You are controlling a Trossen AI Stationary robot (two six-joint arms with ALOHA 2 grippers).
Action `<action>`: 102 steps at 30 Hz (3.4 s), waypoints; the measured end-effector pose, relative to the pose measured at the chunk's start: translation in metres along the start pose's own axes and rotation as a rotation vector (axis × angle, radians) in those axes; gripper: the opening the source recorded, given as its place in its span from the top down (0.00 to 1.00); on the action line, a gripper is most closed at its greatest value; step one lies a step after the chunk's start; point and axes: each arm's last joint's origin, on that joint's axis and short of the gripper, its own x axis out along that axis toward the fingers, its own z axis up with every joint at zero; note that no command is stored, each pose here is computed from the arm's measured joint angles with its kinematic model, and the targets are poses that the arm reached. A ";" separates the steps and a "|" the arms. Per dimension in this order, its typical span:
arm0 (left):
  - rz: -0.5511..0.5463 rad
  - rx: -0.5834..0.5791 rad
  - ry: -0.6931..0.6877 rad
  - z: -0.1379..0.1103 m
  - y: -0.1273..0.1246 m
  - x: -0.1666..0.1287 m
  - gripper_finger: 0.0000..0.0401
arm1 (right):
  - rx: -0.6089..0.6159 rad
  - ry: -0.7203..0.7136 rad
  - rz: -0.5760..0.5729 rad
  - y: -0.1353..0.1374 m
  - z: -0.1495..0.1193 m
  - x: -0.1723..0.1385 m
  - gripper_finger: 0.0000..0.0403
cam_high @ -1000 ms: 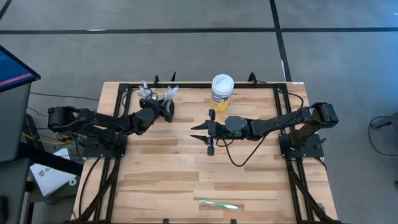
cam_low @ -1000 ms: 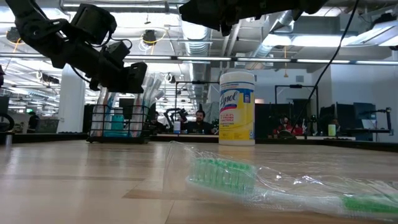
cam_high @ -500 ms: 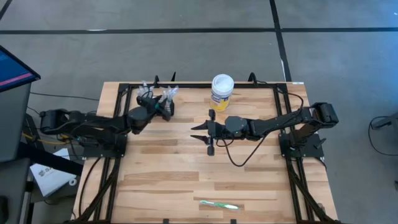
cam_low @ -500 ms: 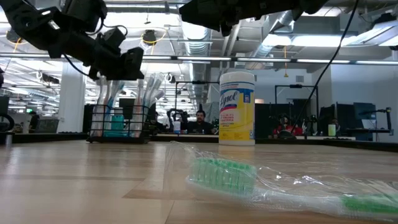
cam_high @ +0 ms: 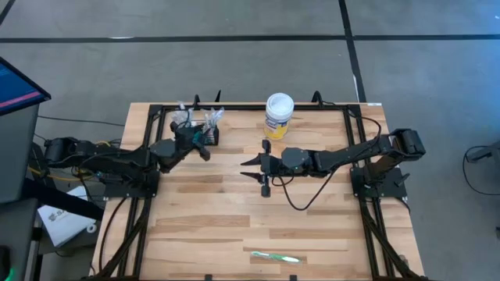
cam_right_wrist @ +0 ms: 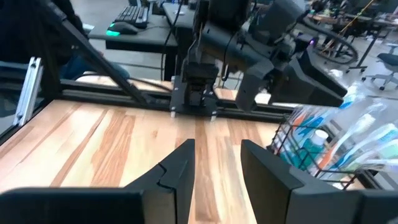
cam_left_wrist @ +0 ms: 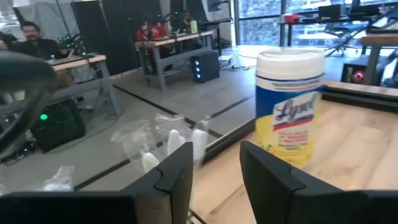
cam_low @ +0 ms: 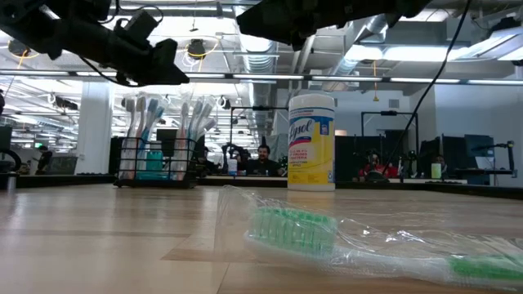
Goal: Pick & Place toothbrushing station
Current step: Put the green toothbrush into the mesh organizer
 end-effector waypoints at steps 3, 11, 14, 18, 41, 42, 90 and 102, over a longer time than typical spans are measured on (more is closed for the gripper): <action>-0.028 0.009 -0.001 0.002 -0.004 -0.008 0.69 | -0.006 0.023 0.012 0.004 -0.002 -0.001 0.70; -0.217 0.022 -0.014 0.004 -0.019 -0.030 0.69 | -0.027 0.086 0.066 0.019 -0.007 -0.004 0.70; -0.365 0.016 -0.018 0.003 -0.028 -0.038 0.69 | -0.041 0.164 0.155 0.030 -0.015 -0.007 0.70; -0.535 0.013 -0.012 0.002 -0.038 -0.046 0.69 | 0.002 0.296 0.257 0.049 -0.026 -0.015 0.70; -0.645 0.027 -0.002 -0.002 -0.046 -0.051 0.70 | 0.110 0.487 0.447 0.157 -0.058 -0.045 0.74; -0.645 0.024 -0.005 -0.002 -0.046 -0.051 0.70 | 0.104 0.502 0.449 0.159 -0.063 -0.044 0.75; -0.644 0.001 0.018 -0.003 -0.046 -0.051 0.70 | 0.213 0.734 0.575 0.203 -0.120 0.007 0.76; -0.643 -0.022 0.044 -0.005 -0.046 -0.051 0.70 | 0.227 0.698 0.480 0.208 -0.121 0.008 0.77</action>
